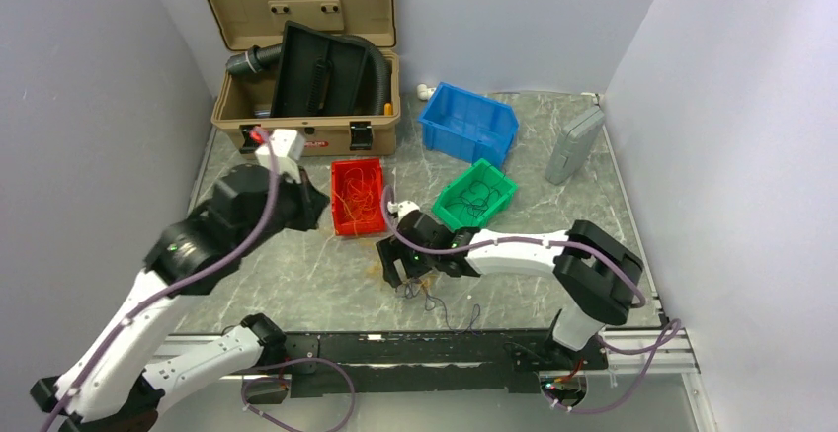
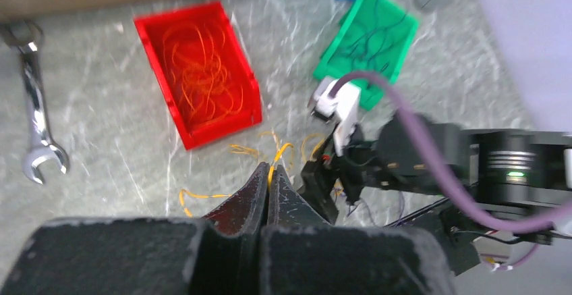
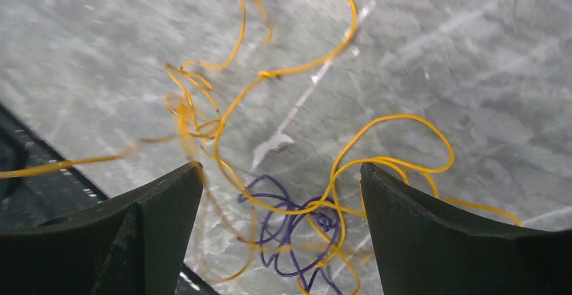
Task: Untangle the cables
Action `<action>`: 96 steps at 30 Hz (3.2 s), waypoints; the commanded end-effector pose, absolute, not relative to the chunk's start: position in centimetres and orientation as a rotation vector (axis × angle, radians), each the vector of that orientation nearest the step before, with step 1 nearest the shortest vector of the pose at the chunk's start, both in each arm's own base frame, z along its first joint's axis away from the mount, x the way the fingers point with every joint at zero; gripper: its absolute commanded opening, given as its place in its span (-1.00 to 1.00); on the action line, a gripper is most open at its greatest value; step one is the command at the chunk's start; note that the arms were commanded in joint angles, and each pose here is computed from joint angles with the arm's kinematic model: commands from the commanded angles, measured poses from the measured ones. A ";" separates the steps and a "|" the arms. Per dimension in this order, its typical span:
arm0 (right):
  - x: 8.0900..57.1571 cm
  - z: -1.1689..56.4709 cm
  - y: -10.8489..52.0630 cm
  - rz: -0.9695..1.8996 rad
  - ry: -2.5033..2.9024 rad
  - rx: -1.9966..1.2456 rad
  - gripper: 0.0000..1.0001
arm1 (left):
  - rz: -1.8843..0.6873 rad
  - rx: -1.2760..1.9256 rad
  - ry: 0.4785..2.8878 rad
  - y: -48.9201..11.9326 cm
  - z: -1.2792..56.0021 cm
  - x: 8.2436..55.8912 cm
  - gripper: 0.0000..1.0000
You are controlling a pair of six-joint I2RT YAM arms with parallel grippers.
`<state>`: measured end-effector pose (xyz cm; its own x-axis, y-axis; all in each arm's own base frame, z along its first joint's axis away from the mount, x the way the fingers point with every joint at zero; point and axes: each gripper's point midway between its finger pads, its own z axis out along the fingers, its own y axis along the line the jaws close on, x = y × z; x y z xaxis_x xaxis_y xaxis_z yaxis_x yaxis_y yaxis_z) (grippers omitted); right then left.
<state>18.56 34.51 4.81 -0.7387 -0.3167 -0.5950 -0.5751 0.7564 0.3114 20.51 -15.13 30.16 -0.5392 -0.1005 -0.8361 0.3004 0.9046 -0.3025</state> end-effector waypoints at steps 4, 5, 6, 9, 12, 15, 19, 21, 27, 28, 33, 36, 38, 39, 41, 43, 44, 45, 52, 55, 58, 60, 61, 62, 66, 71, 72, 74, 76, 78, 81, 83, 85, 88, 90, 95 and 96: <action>19.5 1.9 28.8 0.350 2.517 -0.417 0.66 | -0.478 0.132 1.864 -11.2 41.1 18.6 -1.00; 19.7 1.7 27.4 0.286 2.525 -0.367 0.56 | -0.480 0.133 1.837 -11.0 42.3 18.5 -1.00; 19.9 1.7 26.0 0.232 2.528 -0.315 0.53 | -0.482 0.135 1.812 -10.8 43.4 18.4 -1.00; 20.4 2.8 23.0 0.151 2.509 -0.171 0.36 | -0.463 0.125 1.757 -9.8 46.1 18.1 -1.00; 20.5 4.6 21.3 0.161 2.463 -0.079 -0.03 | -0.467 0.126 1.715 -9.5 48.1 17.9 -1.00; 20.4 7.0 20.7 0.226 2.408 -0.040 -0.15 | -0.527 0.166 1.679 -10.4 49.5 17.5 -1.00; 20.0 12.2 21.7 0.412 2.290 -0.133 0.81 | -0.650 0.273 1.635 -12.8 50.8 16.5 -1.00; 19.7 15.1 22.5 0.518 2.206 -0.225 0.99 | -0.694 0.315 1.624 -13.8 51.1 16.2 -1.00; 17.3 24.9 26.0 0.858 1.871 -0.532 1.00 | -0.820 0.415 1.583 -16.4 51.7 15.5 -1.00; 16.8 26.8 26.7 0.915 1.796 -0.573 1.00 | -0.854 0.433 1.575 -17.1 51.7 15.4 -1.00; 15.6 32.6 29.2 1.061 1.551 -0.693 1.00 | -1.011 0.535 1.556 -20.5 51.7 15.0 -1.00; 16.8 33.6 30.4 1.036 1.489 -0.698 1.00 | -1.073 0.575 1.538 -21.9 51.9 14.9 -1.00; 17.6 33.6 31.4 1.015 1.474 -0.715 1.00 | -1.103 0.598 1.524 -22.6 52.2 14.8 -1.00; 17.9 33.6 32.0 1.014 1.466 -0.735 1.00 | -1.116 0.610 1.519 -22.9 52.4 14.8 -1.00; 18.1 33.2 33.6 1.033 1.451 -0.784 1.00 | -1.131 0.621 1.500 -23.1 53.0 14.7 -1.00; 18.0 32.6 35.3 1.071 1.437 -0.832 1.00 | -1.136 0.620 1.483 -23.2 53.6 14.7 -1.00; 18.0 32.2 36.1 1.090 1.436 -0.848 1.00 | -1.140 0.619 1.474 -23.2 54.0 14.6 -1.00; 17.9 31.8 36.8 1.113 1.432 -0.866 1.00 | -1.142 0.618 1.467 -23.1 54.2 14.5 -1.00; 13.0 29.6 40.6 1.332 1.350 -1.080 1.00 | -1.146 0.589 1.435 -22.6 55.1 14.3 -1.00; 11.2 28.8 41.5 1.402 1.345 -1.134 0.99 | -1.156 0.583 1.415 -22.5 55.4 14.0 -1.00; 12.2 27.2 42.1 1.354 1.414 -1.074 0.81 | -1.164 0.569 1.399 -22.3 55.8 13.9 -1.00; 13.7 26.0 42.1 1.287 1.479 -1.012 0.37 | -1.172 0.563 1.379 -22.2 56.4 13.7 -1.00; 14.5 25.5 41.9 1.250 1.513 -0.967 0.04 | -1.172 0.558 1.369 -22.0 56.6 13.6 -1.00; 15.1 25.2 41.6 1.228 1.539 -0.925 -0.28 | -1.163 0.547 1.363 -21.8 56.9 13.6 -1.00; 15.4 23.6 39.0 1.187 1.580 -0.807 -0.71 | -1.053 0.426 1.355 -19.7 57.6 15.0 -1.00; 15.1 20.0 35.2 1.130 1.707 -0.699 -0.72 | -0.828 0.259 1.355 -15.5 58.5 17.0 -1.00; 15.4 18.9 34.3 1.098 1.753 -0.654 -0.72 | -0.778 0.214 1.345 -14.2 58.9 17.3 -1.00; 16.1 16.5 32.2 1.017 1.852 -0.546 -0.72 | -0.682 0.137 1.335 -12.1 59.0 18.0 -1.00; 16.7 14.8 30.1 0.936 1.929 -0.425 -0.81 | -0.599 0.059 1.319 -10.1 59.1 18.5 -1.00; 17.0 13.7 28.3 0.868 1.985 -0.352 -0.86 | -0.539 -0.007 1.304 -8.6 58.9 18.9 -1.00; 18.0 11.5 24.7 0.673 2.109 -0.160 -1.00 | -0.452 -0.137 1.299 -6.0 58.2 19.5 -1.00; 18.3 11.0 23.6 0.618 2.132 -0.096 -1.00 | -0.416 -0.195 1.289 -4.8 58.0 19.6 -1.00; 18.2 11.0 23.4 0.611 2.132 -0.103 -1.00 | -0.400 -0.206 1.277 -4.5 57.8 19.7 -1.00; 19.3 10.5 20.4 0.454 2.147 0.038 -1.00 | -0.307 -0.290 1.300 -2.7 57.1 20.1 -1.00; 20.0 10.5 18.3 0.359 2.167 0.127 -1.00 | -0.242 -0.343 1.307 -1.3 56.7 20.1 -1.00; 22.6 17.3 19.1 0.446 2.020 0.028 -1.00 | -0.329 -0.251 1.254 -3.1 56.5 19.9 -1.00; 23.5 19.1 19.1 0.456 1.993 0.024 -1.00 | -0.352 -0.225 1.252 -3.7 56.4 19.8 -1.00</action>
